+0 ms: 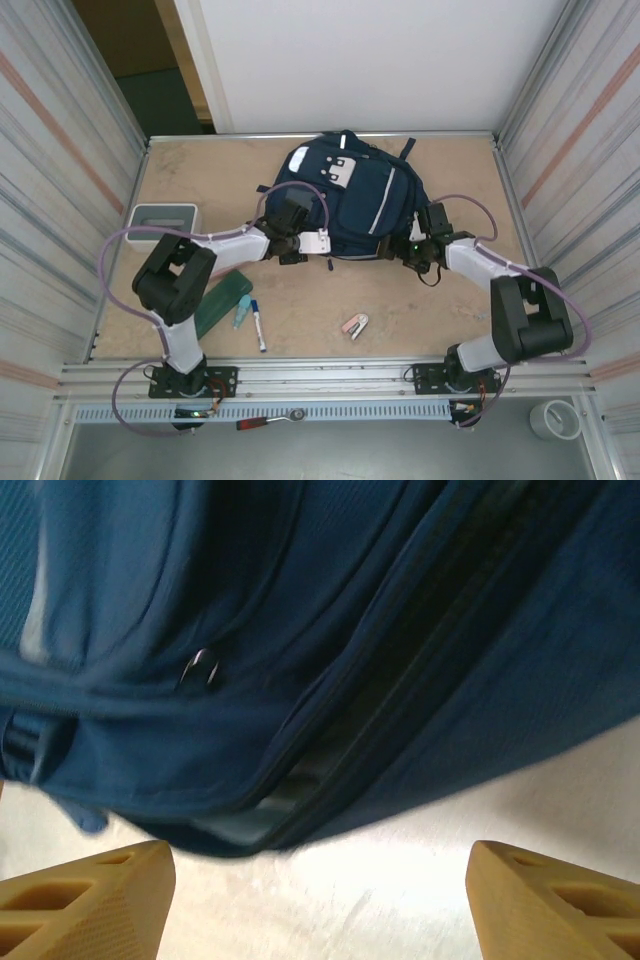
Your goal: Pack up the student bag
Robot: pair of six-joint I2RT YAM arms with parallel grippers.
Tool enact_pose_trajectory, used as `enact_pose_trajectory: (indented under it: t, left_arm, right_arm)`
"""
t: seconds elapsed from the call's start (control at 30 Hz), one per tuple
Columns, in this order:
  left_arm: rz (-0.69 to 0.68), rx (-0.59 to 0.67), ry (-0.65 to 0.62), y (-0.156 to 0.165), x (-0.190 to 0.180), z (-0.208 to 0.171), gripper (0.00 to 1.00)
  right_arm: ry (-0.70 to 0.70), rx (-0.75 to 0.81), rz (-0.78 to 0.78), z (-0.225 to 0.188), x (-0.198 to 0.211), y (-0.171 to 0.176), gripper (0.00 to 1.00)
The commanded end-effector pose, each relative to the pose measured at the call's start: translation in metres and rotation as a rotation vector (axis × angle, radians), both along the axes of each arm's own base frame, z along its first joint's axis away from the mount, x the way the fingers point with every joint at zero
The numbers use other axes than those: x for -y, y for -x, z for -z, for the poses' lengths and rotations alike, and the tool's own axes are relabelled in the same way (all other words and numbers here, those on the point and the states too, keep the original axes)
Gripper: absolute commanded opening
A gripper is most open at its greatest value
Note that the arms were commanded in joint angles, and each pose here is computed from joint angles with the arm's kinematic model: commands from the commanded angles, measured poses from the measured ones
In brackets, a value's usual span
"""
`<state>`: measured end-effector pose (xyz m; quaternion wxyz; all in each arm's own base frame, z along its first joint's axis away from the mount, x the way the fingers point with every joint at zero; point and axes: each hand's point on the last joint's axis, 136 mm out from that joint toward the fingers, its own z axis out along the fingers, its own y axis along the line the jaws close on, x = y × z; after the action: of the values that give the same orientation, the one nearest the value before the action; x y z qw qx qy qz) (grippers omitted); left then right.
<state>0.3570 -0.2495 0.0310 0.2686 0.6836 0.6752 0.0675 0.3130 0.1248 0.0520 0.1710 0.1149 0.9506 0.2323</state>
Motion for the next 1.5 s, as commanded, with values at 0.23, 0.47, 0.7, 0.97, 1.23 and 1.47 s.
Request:
enact_pose_trajectory:
  t: [0.23,0.47,0.7,0.97,1.23,1.47]
  left_arm:
    - [-0.030,-0.141,0.184,0.025,0.020,-0.022,0.02]
    - [-0.056,-0.265,0.284,0.027,0.028,-0.065,0.00]
    - [-0.043,-0.279,0.315,0.021,0.033,-0.077,0.00]
    - [-0.027,-0.286,0.352,0.019,0.038,-0.094,0.00]
    - [-0.017,-0.285,0.360,0.022,0.037,-0.096,0.00]
    - [-0.015,-0.283,0.349,0.024,0.035,-0.093,0.00]
  right_arm:
    - [0.209,0.230,-0.006,-0.053,0.031,-0.071,0.73]
    - [0.285,0.476,-0.226,-0.062,-0.022,-0.023,0.81]
    - [0.381,0.695,-0.335,-0.052,-0.078,0.008,0.79]
    - [0.536,0.860,-0.349,-0.042,-0.116,0.013,0.77]
    - [0.639,0.929,-0.250,-0.039,-0.126,-0.004,0.69]
    - [0.703,0.957,-0.208,-0.046,-0.130,-0.017,0.58]
